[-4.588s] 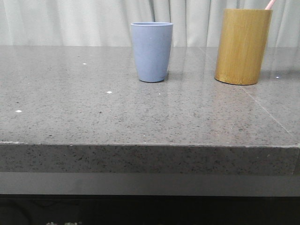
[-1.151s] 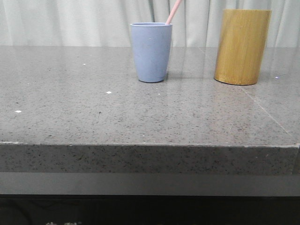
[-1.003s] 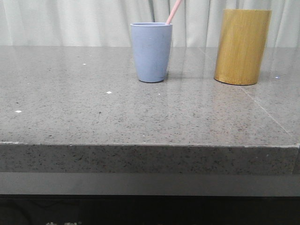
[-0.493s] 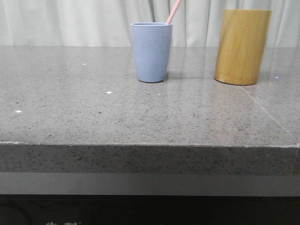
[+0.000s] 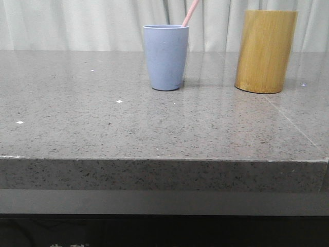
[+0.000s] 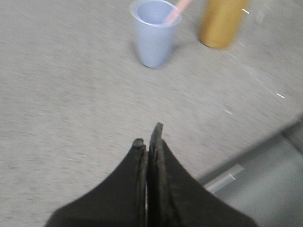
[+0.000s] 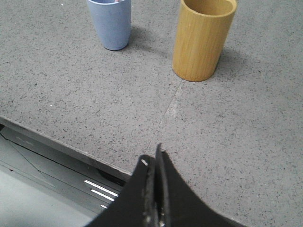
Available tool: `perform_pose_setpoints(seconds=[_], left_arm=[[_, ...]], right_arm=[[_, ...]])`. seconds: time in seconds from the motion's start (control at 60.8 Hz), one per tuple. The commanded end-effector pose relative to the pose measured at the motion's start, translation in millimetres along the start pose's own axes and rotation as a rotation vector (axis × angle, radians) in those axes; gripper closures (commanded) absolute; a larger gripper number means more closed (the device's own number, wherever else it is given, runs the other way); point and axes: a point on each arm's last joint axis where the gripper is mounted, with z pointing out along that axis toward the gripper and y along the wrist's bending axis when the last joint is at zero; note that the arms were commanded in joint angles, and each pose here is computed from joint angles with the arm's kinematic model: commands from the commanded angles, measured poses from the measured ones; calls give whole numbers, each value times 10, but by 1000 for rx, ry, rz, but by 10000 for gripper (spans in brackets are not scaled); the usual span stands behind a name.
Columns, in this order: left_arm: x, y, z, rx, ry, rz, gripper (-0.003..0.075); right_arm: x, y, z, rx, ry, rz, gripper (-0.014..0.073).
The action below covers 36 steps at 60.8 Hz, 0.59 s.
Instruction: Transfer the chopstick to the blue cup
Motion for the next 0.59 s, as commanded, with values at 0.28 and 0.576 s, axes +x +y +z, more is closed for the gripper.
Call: perform_pose_setpoints(seconds=[0.28, 0.576], left_arm=[[1145, 200, -74, -352, -540, -36, 739], [1783, 230, 177, -409, -620, -52, 739]], right_arm=[[-116, -3, -51, 6, -90, -4, 662], [-116, -3, -51, 6, -90, -4, 662]])
